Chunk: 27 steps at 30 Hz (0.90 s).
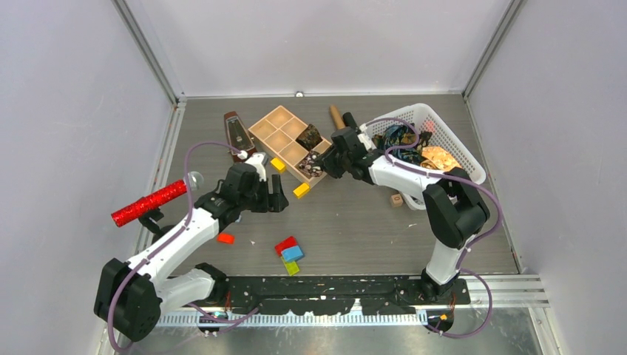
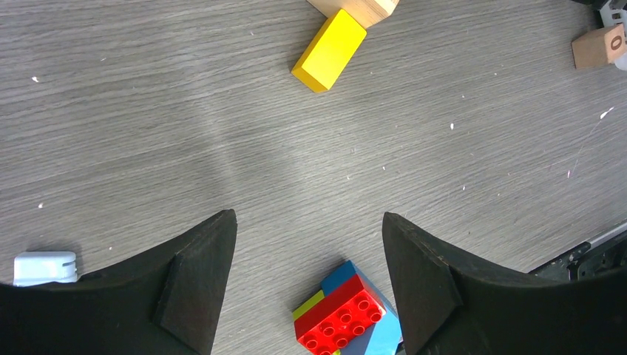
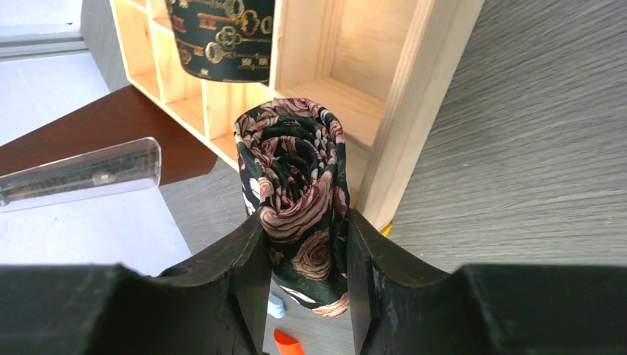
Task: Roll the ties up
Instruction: Place the tie in the storage box.
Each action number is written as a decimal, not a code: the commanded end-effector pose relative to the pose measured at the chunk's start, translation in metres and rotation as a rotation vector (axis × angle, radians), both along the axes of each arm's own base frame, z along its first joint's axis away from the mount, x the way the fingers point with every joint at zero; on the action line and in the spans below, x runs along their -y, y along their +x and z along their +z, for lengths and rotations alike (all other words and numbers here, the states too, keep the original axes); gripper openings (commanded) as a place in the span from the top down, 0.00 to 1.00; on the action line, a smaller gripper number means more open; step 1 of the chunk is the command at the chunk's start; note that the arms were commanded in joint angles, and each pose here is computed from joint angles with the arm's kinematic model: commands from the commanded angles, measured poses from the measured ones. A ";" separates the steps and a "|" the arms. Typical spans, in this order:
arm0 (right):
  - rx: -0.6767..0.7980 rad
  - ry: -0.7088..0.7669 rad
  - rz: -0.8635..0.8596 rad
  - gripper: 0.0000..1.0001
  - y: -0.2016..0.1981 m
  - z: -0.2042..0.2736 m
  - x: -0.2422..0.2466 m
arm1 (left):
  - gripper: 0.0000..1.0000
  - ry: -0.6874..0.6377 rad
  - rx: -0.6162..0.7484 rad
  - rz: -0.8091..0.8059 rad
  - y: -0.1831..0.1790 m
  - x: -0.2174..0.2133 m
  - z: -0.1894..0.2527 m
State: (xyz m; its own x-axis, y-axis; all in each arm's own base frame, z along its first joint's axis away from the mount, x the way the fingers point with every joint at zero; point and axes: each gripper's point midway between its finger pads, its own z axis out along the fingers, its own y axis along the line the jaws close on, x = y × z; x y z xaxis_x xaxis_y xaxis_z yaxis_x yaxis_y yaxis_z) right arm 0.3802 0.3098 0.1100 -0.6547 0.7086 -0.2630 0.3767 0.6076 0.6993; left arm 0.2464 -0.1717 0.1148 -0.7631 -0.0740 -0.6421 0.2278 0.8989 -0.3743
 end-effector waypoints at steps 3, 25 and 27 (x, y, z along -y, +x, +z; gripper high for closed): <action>0.028 -0.045 -0.049 0.56 0.014 0.003 0.007 | 0.25 0.002 0.043 0.009 0.005 -0.004 0.009; -0.104 -0.191 -0.134 0.45 0.018 -0.014 0.007 | 0.25 -0.005 0.055 0.016 0.003 -0.006 0.015; -0.110 -0.203 -0.136 0.45 0.016 -0.014 0.006 | 0.25 -0.006 0.056 0.017 0.002 -0.006 0.015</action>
State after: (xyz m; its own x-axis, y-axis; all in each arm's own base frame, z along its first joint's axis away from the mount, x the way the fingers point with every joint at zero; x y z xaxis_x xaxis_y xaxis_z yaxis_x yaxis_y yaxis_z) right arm 0.3954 0.3142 0.0953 -0.6325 0.7164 -0.2944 0.4847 0.6626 0.5710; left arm 0.2452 -0.1699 0.1206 -0.7516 -0.0808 -0.6546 0.2296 0.8983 -0.3746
